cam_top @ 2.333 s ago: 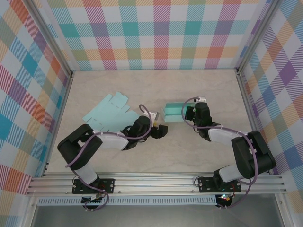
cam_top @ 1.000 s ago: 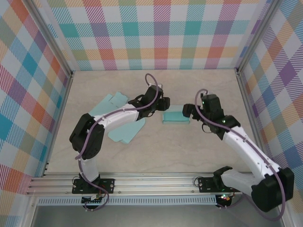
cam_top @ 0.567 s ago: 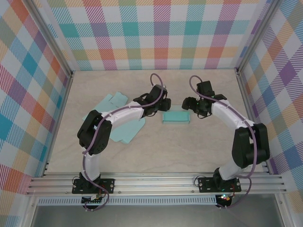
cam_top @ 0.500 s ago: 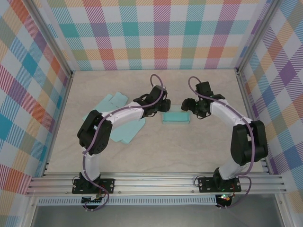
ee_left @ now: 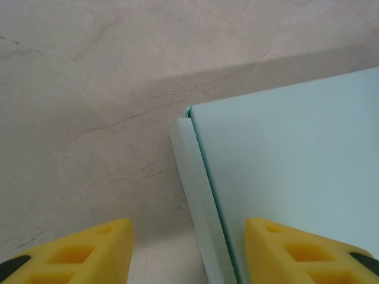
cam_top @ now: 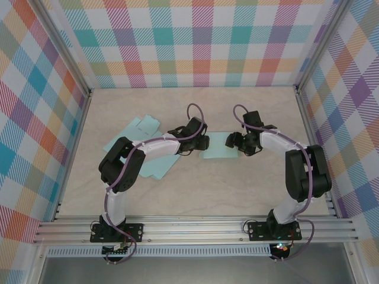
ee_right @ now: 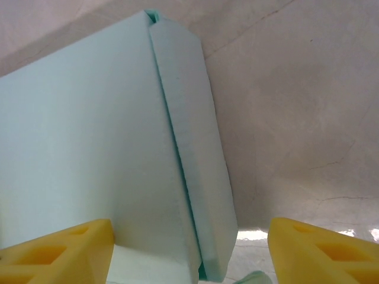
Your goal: Fold the paper box
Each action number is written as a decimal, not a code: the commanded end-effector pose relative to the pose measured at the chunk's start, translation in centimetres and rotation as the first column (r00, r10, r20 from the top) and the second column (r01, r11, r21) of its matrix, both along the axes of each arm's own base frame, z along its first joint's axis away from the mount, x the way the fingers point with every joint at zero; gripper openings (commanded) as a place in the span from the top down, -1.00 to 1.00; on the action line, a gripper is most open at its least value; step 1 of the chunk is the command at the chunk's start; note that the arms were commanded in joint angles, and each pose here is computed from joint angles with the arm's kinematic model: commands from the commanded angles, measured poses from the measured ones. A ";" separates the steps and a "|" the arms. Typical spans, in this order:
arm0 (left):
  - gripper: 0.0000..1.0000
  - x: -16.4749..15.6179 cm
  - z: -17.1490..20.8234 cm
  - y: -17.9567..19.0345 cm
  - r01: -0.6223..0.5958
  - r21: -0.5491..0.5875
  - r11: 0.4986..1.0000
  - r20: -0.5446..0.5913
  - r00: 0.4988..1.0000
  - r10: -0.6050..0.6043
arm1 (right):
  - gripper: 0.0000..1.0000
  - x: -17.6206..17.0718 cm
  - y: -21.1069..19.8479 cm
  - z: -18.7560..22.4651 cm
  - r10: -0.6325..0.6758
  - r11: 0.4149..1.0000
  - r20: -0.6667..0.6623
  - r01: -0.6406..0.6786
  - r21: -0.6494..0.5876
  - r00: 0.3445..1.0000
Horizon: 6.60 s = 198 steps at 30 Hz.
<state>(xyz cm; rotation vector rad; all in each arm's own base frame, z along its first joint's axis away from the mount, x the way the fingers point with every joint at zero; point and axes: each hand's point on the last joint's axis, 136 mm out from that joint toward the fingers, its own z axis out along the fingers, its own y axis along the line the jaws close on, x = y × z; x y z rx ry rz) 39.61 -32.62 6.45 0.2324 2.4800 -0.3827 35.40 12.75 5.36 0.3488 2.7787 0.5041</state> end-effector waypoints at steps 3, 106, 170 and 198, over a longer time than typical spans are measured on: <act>0.01 -0.9 -3.1 1.3 -0.029 0.033 0.999 -0.066 0.997 0.031 | -0.30 -0.5 -0.5 -1.6 -0.014 1.000 -0.028 0.014 -0.007 1.000; -0.73 -10.5 7.0 -1.4 0.554 0.641 0.531 0.460 0.277 -0.844 | 0.12 -6.8 2.5 5.8 0.096 0.554 -0.337 0.231 0.800 0.937; -0.81 -10.1 7.2 0.0 0.823 0.315 0.472 0.136 0.454 -0.881 | -0.99 -6.7 -3.7 14.9 -0.030 0.931 0.289 -0.079 0.358 0.957; -1.00 -10.1 19.6 18.5 -0.240 -0.219 0.946 0.545 0.774 0.323 | -0.99 -8.2 -10.0 20.1 -0.294 0.956 0.610 0.215 0.200 0.736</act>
